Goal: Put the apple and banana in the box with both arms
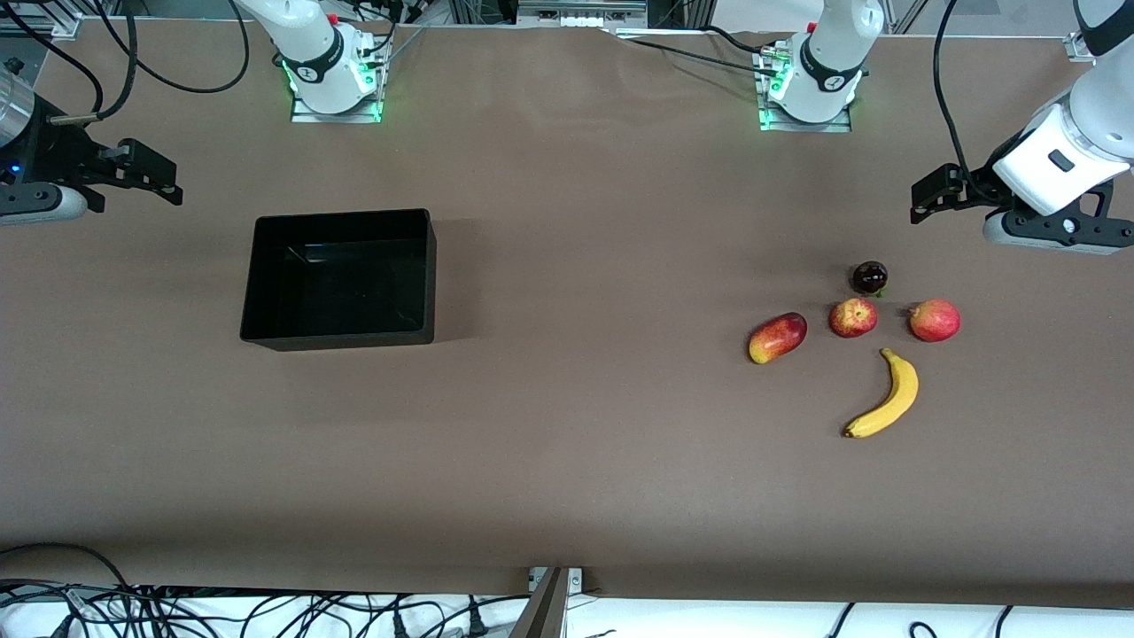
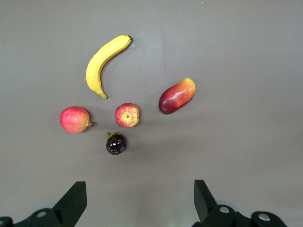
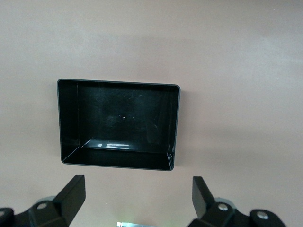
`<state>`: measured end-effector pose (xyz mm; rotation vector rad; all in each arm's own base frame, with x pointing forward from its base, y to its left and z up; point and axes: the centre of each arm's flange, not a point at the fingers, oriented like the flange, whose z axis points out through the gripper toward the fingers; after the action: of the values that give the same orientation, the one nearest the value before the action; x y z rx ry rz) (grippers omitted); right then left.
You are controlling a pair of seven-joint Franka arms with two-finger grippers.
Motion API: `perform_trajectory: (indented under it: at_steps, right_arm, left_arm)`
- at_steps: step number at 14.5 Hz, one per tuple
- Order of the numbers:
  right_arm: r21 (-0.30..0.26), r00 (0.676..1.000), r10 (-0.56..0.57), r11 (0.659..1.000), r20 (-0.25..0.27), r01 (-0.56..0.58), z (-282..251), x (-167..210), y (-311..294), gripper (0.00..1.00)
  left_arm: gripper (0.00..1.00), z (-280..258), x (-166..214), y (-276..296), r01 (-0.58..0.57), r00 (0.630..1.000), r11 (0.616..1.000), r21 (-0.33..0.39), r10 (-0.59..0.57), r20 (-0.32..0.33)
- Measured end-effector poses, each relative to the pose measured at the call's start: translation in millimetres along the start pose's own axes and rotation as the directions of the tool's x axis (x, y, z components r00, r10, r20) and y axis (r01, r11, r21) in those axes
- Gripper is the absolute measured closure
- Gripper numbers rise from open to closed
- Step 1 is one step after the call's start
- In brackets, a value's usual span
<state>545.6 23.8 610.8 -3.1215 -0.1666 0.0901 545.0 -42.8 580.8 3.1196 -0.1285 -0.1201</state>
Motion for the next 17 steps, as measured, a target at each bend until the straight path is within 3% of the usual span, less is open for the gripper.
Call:
perform_trajectory:
  at_steps: [17]
  right_arm:
    - [-0.002, 1.000, -0.007, 1.000, 0.013, 0.007, 0.1, -1.8, -3.7, 0.00]
  left_arm:
    - [0.00, 0.0, 0.0, 0.1, 0.000, 1.000, 1.000, 0.000, 0.000, 0.000]
